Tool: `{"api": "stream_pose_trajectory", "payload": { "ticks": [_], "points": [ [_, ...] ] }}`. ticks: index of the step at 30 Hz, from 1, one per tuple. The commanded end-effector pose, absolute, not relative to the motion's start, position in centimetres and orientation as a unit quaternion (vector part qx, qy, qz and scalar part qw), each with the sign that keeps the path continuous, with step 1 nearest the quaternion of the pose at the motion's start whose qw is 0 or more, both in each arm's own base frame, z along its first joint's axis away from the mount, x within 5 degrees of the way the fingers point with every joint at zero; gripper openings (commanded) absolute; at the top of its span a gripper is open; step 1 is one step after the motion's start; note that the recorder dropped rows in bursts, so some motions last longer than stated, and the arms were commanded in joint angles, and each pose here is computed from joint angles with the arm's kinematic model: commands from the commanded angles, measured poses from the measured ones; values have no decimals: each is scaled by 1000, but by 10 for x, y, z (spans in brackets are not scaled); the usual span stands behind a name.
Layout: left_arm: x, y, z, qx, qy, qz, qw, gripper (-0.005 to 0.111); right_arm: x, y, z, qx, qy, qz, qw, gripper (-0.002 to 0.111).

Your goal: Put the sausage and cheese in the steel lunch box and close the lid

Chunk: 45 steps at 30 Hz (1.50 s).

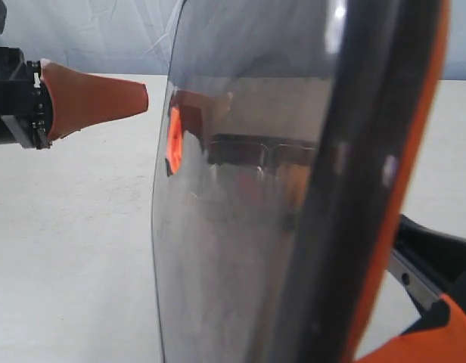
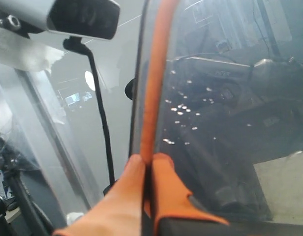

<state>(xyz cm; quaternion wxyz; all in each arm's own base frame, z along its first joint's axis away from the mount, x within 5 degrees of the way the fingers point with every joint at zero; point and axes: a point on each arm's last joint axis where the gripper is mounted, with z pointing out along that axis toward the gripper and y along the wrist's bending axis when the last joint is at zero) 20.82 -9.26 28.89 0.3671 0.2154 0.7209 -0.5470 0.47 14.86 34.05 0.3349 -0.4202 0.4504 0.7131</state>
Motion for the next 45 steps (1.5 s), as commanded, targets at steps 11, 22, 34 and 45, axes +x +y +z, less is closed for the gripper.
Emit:
{"api": "stream_pose_trajectory", "payload": {
  "ticks": [11,22,34,45],
  "points": [
    [226,-76,300,116,683,-582,426,1,3,147,341,-421,444,718,331,-1],
    [251,-69,273,50,695,-593,402,0,1,146,341,-424,439,722,326,-1],
    [246,-140,264,202,693,-613,320,0,-4,143,344,-432,411,743,305,-1],
    [218,-132,301,233,668,-610,357,0,-10,136,348,-442,392,747,304,-1]
  ]
}}
